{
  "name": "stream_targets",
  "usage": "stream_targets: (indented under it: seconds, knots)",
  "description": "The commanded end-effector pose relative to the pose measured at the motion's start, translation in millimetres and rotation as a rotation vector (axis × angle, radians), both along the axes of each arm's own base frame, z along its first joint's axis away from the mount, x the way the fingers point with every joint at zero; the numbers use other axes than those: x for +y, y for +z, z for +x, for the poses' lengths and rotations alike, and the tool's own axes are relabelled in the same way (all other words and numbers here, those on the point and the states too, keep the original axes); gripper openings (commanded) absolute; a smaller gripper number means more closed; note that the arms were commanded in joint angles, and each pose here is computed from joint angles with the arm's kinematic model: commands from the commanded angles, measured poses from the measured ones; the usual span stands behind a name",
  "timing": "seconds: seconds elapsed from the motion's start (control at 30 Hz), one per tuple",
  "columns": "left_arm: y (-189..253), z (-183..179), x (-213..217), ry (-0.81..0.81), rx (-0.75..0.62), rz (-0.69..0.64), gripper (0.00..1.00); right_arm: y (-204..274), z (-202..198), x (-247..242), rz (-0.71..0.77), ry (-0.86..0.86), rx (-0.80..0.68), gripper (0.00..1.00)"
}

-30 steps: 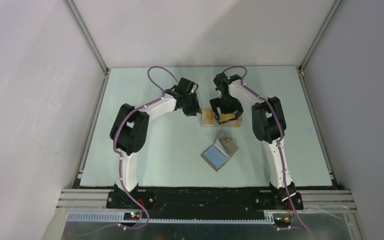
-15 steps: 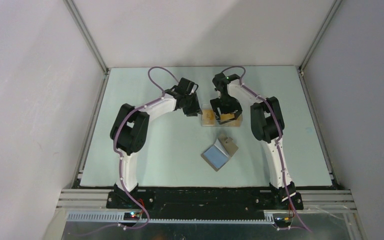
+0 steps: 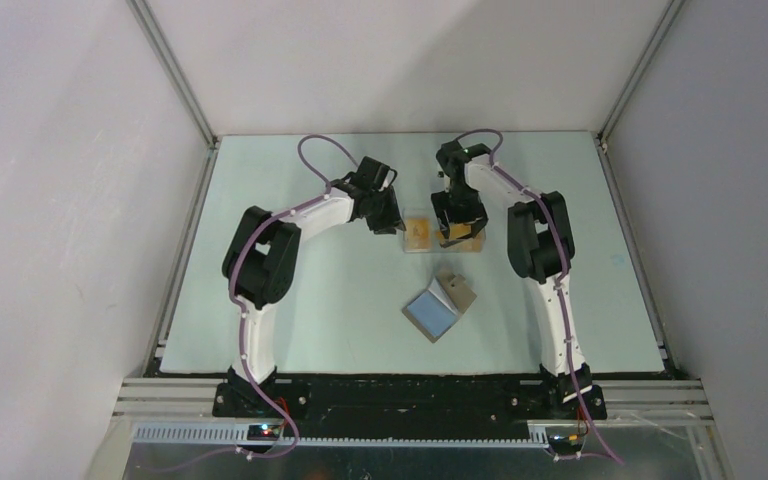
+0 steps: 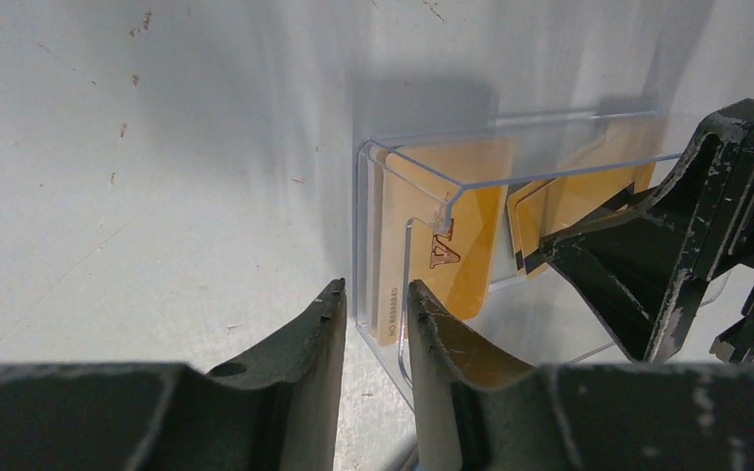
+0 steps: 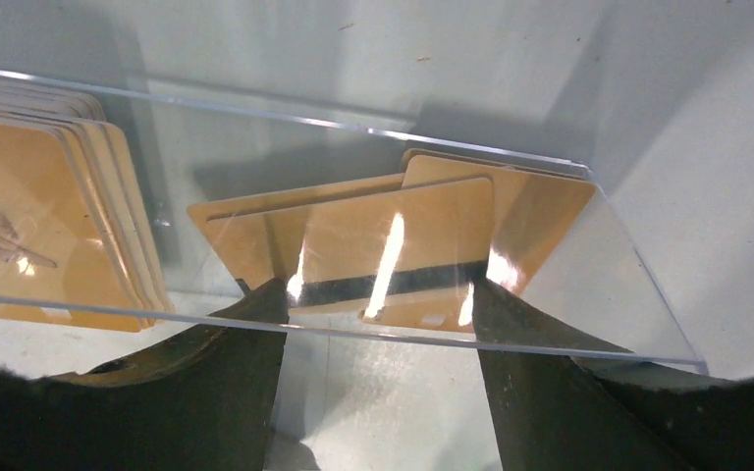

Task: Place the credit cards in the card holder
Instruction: Pick up the credit card from the storage box.

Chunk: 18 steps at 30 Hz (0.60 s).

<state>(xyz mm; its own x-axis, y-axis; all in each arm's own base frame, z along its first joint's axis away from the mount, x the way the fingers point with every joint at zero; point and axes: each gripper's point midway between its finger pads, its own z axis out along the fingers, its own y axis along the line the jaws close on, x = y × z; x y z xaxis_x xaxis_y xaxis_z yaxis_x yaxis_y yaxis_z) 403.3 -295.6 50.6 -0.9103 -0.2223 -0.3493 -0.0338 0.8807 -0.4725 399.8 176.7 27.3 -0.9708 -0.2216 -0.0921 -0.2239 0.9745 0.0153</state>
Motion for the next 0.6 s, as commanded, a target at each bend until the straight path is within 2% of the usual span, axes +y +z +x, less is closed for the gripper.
stream_targets:
  seconds: [0.0,0.13,0.27,0.47,0.57]
  knots:
    - [2.8,4.4,-3.9,-0.014,-0.019,-0.005,0.34,29.6,14.7,-4.6,-0.043,0.012,-0.118,0.74]
    - [1.3,3.4,-3.9,-0.015,-0.014,-0.004,0.34,28.2,12.8,0.1,-0.056,0.044,-0.121,0.89]
    - [1.9,3.6,-3.9,-0.016,-0.016,-0.005,0.33,18.4,11.0,6.3,-0.049,0.057,-0.104,0.97]
    - [2.5,3.5,-4.5,-0.02,-0.017,-0.007,0.32,0.5,7.8,0.8,-0.086,0.051,-0.065,0.98]
    - [2.4,3.3,-5.7,-0.022,-0.014,-0.011,0.32,-7.0,6.4,-6.5,-0.104,0.029,-0.041,0.95]
